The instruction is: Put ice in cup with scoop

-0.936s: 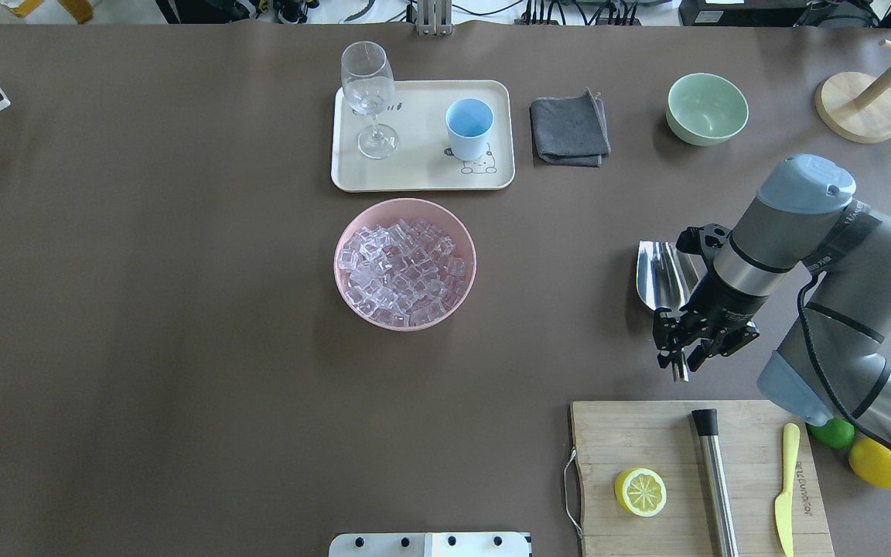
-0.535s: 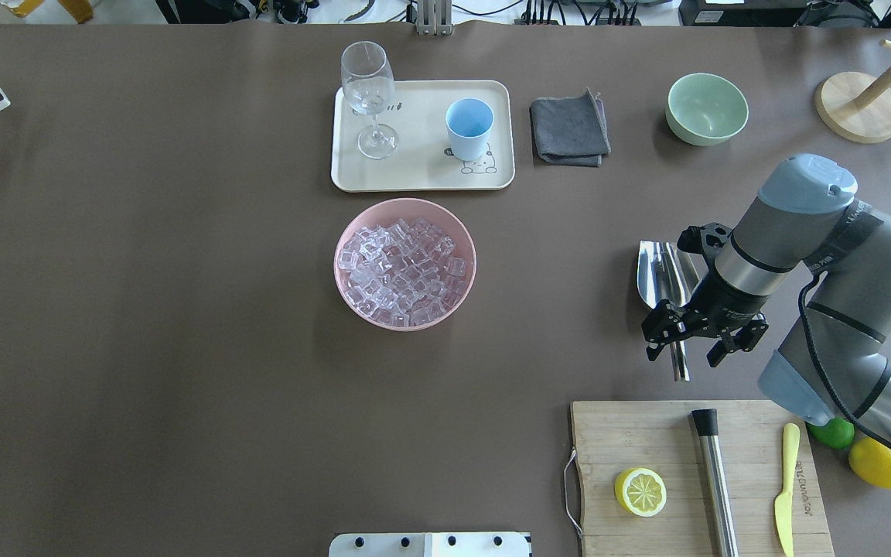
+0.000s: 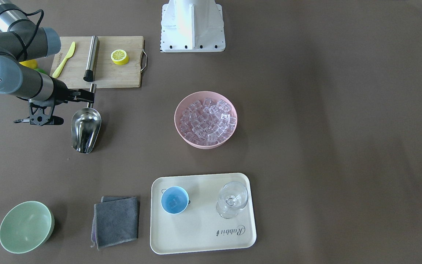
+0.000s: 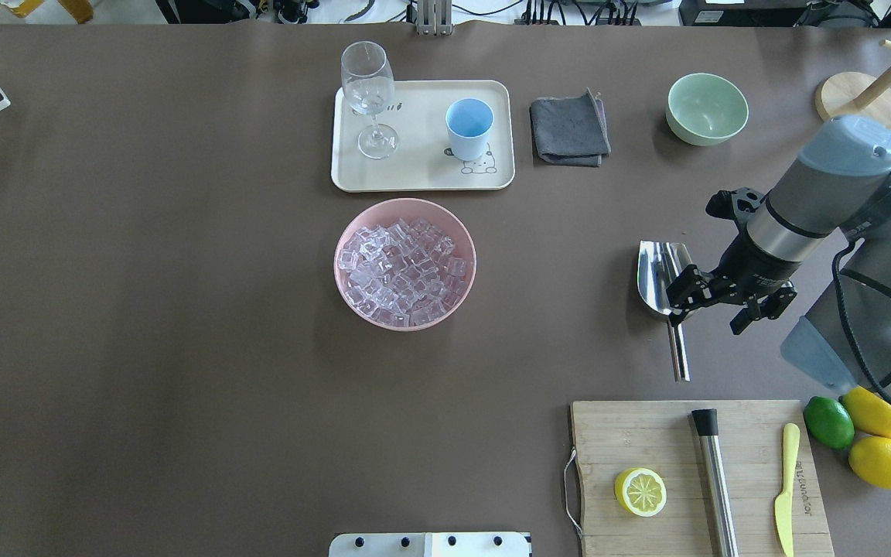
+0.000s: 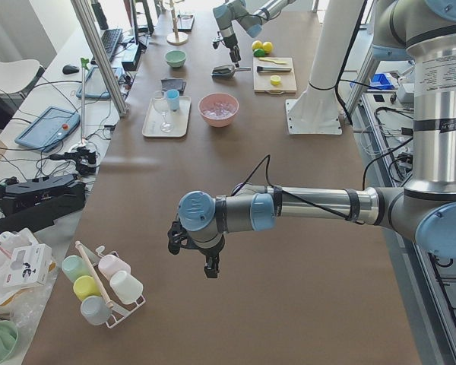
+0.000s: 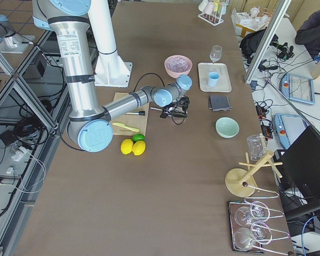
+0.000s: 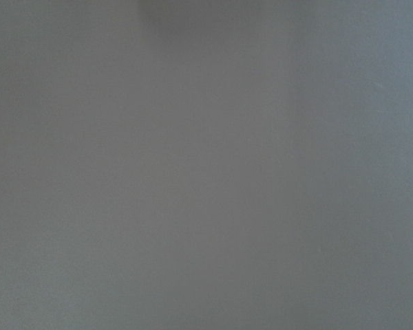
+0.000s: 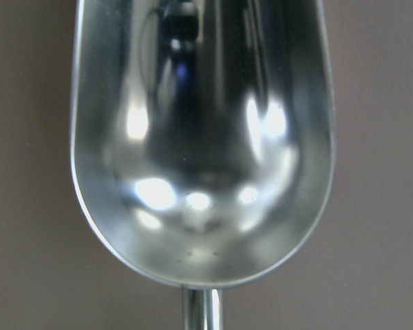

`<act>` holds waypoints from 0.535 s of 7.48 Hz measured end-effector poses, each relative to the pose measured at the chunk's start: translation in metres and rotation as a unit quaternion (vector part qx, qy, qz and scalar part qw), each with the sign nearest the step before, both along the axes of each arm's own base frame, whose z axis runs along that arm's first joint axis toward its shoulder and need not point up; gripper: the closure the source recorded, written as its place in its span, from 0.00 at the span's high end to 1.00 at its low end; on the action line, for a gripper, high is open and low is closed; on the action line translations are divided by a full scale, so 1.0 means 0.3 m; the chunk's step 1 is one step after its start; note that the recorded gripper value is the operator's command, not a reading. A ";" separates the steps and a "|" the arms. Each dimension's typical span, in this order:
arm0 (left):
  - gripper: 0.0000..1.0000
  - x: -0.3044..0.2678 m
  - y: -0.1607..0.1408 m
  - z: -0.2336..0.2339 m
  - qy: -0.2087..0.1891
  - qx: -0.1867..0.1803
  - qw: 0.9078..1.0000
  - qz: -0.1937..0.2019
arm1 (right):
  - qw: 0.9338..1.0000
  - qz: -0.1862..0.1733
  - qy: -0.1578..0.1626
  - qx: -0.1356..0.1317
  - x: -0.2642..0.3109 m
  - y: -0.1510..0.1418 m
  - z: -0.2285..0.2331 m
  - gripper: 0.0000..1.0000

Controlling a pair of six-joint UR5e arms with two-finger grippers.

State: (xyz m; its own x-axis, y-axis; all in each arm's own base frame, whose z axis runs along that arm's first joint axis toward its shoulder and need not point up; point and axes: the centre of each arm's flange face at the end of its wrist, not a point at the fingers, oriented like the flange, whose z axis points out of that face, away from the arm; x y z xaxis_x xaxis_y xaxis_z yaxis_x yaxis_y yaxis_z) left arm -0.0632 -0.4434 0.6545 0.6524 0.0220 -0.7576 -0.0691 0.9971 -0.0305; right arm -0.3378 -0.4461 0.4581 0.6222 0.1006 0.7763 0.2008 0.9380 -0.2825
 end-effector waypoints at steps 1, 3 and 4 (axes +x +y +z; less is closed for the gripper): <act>0.98 0.000 0.000 0.001 0.000 0.000 1.000 0.000 | 1.000 0.003 0.003 0.013 0.076 -0.042 -0.011 0.99; 0.98 0.000 0.001 0.002 0.000 -0.001 1.000 0.000 | 0.998 0.006 0.025 0.051 0.246 -0.133 0.016 0.99; 0.98 0.000 0.001 0.001 0.000 0.000 1.000 0.000 | 0.996 0.001 0.041 0.075 0.343 -0.177 0.043 0.99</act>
State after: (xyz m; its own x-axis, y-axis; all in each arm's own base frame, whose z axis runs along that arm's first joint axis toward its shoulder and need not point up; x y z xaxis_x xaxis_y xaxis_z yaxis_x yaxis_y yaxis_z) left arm -0.0632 -0.4433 0.6549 0.6524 0.0213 -0.7575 -0.0690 0.9971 -0.0314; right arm -0.2349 -0.4993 0.4710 0.6842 -0.0115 0.7292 0.1801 0.9716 -0.1536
